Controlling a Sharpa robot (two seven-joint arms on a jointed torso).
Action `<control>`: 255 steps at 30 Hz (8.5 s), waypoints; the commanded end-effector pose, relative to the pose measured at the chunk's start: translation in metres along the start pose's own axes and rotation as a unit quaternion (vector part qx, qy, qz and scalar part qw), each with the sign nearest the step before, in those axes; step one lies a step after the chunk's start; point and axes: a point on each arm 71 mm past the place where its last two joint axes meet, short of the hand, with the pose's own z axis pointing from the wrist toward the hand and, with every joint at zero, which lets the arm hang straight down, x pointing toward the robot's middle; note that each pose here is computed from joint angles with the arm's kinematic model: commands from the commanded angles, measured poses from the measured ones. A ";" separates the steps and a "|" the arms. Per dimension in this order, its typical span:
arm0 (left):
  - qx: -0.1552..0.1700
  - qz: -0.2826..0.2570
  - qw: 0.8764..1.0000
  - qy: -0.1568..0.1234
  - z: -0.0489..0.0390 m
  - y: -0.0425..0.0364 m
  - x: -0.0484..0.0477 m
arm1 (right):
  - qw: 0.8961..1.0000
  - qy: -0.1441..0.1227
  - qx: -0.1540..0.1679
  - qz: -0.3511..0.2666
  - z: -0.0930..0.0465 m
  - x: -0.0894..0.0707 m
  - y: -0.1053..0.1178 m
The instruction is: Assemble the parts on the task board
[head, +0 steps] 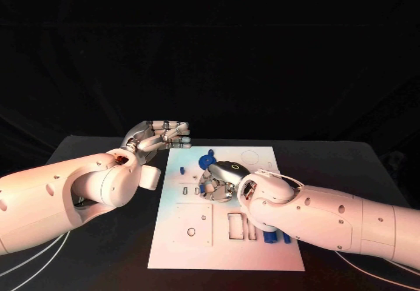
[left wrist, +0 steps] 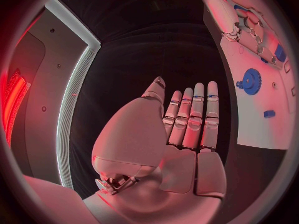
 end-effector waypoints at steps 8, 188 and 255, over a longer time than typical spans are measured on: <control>0.002 -0.002 1.000 0.008 0.0000 -0.0009 0.0019 | 1.000 0.004 0.003 -0.008 -0.001 0.004 -0.002; -0.326 0.464 0.807 0.166 0.0422 0.0610 0.0448 | 0.963 -0.116 0.090 0.225 -0.100 -0.112 -0.111; -0.318 0.539 0.765 0.150 0.0364 0.0746 0.0457 | 0.963 -0.111 0.088 0.230 -0.101 -0.108 -0.111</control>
